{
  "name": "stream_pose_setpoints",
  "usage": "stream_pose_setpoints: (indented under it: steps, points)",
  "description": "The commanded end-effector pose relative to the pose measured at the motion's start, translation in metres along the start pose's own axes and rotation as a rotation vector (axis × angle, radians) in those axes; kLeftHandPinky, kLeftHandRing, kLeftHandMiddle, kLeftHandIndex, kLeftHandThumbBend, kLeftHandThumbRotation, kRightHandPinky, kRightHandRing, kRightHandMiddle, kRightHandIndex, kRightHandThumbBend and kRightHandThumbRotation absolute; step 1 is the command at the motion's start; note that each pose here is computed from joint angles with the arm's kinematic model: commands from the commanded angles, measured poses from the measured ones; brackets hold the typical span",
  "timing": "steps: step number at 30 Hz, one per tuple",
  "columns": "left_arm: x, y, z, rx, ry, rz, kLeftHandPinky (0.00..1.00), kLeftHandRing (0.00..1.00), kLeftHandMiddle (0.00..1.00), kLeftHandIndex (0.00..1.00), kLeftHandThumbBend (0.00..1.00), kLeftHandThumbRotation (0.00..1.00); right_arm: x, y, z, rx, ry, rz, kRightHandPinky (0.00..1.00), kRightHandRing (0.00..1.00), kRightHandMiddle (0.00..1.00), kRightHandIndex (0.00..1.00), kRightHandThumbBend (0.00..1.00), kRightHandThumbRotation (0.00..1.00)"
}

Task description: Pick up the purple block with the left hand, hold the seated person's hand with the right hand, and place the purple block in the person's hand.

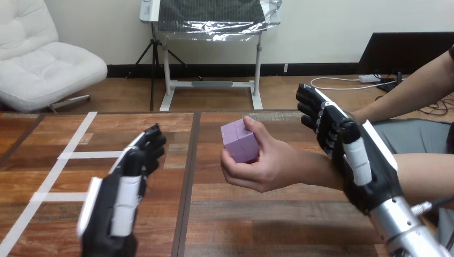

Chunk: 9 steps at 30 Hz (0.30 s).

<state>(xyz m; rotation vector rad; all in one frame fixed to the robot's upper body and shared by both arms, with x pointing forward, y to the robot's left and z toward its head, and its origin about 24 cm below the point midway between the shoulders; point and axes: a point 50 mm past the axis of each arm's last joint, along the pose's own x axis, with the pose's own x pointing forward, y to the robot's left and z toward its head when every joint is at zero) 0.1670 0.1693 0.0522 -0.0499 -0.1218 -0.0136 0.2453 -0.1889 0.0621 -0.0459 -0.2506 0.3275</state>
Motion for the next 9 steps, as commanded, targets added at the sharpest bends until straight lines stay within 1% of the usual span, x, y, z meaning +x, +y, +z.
stream_pose_setpoints:
  steps: [1,3,5,8,9]
  points:
    - [-0.001,-0.005,0.036,-0.07,-0.202,0.011,0.92,0.87,0.84,0.81,0.77,1.0,0.004,0.006,0.03,0.034,-0.166,-0.029,0.98,0.93,0.93,0.91,1.0,1.0]
    - [-0.006,-0.005,0.04,-0.081,-0.213,0.019,0.92,0.86,0.83,0.8,0.75,1.0,0.0,0.011,0.034,0.094,-0.201,-0.015,0.98,0.93,0.93,0.91,1.0,1.0]
    - [-0.009,-0.005,0.041,-0.081,-0.218,0.024,0.92,0.85,0.83,0.79,0.73,1.0,-0.004,0.014,0.036,0.138,-0.219,-0.007,0.98,0.94,0.93,0.91,1.0,1.0]
    - [-0.012,-0.005,0.043,-0.08,-0.227,0.033,0.91,0.84,0.82,0.78,0.71,1.0,-0.009,0.018,0.039,0.174,-0.229,-0.006,0.96,0.93,0.92,0.91,1.0,1.0]
    - [-0.013,-0.005,0.043,-0.081,-0.23,0.036,0.91,0.83,0.82,0.78,0.7,1.0,-0.01,0.019,0.04,0.178,-0.231,-0.007,0.94,0.92,0.92,0.9,1.0,1.0]
